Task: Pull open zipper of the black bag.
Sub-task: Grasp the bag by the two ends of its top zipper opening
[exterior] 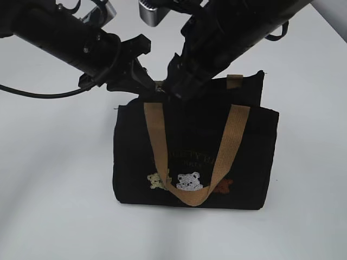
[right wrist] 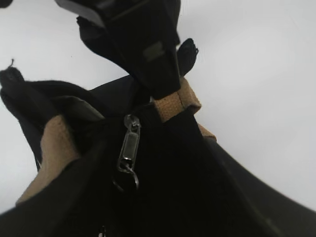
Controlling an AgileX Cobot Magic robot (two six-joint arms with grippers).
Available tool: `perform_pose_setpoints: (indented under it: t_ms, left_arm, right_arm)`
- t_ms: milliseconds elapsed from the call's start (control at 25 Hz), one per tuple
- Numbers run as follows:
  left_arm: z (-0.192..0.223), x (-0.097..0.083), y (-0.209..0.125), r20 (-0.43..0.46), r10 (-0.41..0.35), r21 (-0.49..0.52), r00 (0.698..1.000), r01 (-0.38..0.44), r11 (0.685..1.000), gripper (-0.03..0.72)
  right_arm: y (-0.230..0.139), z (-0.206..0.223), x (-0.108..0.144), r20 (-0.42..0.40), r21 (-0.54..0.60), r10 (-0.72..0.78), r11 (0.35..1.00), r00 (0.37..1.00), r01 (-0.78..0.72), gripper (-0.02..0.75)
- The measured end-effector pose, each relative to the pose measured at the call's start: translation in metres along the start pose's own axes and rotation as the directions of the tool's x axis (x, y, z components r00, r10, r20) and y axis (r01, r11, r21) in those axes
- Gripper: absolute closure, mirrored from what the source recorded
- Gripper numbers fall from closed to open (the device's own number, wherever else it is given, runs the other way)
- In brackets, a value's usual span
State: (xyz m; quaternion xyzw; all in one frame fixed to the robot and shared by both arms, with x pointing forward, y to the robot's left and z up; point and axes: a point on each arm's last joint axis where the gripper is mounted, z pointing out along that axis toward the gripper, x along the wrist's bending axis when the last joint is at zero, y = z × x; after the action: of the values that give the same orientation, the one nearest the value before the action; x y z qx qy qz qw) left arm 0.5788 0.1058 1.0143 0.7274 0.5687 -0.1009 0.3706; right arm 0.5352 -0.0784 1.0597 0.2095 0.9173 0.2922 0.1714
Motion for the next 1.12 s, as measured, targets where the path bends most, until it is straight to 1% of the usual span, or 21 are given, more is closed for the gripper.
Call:
perform_pose_setpoints:
  t_ms: [120, 280, 520, 720, 800, 920, 1000, 1120]
  left_arm:
    - [0.000, 0.000, 0.000, 0.001, 0.001, 0.001, 1.000, -0.001, 1.000, 0.652]
    - [0.000, 0.000, 0.000, 0.002, 0.001, 0.003, 1.000, -0.001, 1.000, 0.652]
    - [0.000, 0.000, 0.000, 0.002, 0.001, 0.003, 1.000, -0.001, 1.000, 0.652]
    - [0.000, 0.000, 0.000, 0.002, 0.002, 0.003, 1.000, -0.002, 1.000, 0.652]
    - [0.000, 0.000, 0.000, 0.002, 0.002, 0.003, 1.000, -0.002, 1.000, 0.652]
    - [0.000, -0.001, -0.001, 0.003, 0.002, 0.007, 1.000, -0.002, 1.000, 0.652]
    - [0.000, -0.001, -0.001, 0.003, 0.002, 0.006, 1.000, -0.002, 1.000, 0.652]
    - [0.000, -0.001, -0.001, 0.003, 0.002, 0.005, 1.000, -0.002, 1.000, 0.652]
  right_arm:
    - [-0.002, 0.007, 0.000, -0.010, 0.018, -0.021, 1.000, 1.000, 0.021, 0.319]
    - [-0.006, 0.013, -0.001, -0.010, 0.047, -0.053, 0.997, 0.999, 0.054, 0.372]
    - [-0.007, 0.013, -0.001, -0.002, 0.064, -0.081, 0.995, 0.997, 0.081, 0.496]
    - [-0.008, 0.013, -0.001, -0.008, 0.073, -0.085, 0.994, 0.996, 0.085, 0.520]
    - [-0.009, 0.013, 0.000, -0.014, 0.080, -0.085, 0.993, 0.996, 0.086, 0.572]
    - [-0.010, 0.013, 0.000, -0.025, 0.093, -0.085, 0.992, 0.996, 0.087, 0.705]
    - [-0.011, 0.013, 0.001, -0.034, 0.105, -0.084, 0.991, 0.996, 0.087, 0.734]
    - [-0.012, 0.012, 0.002, -0.037, 0.114, -0.093, 0.989, 0.995, 0.096, 0.739]
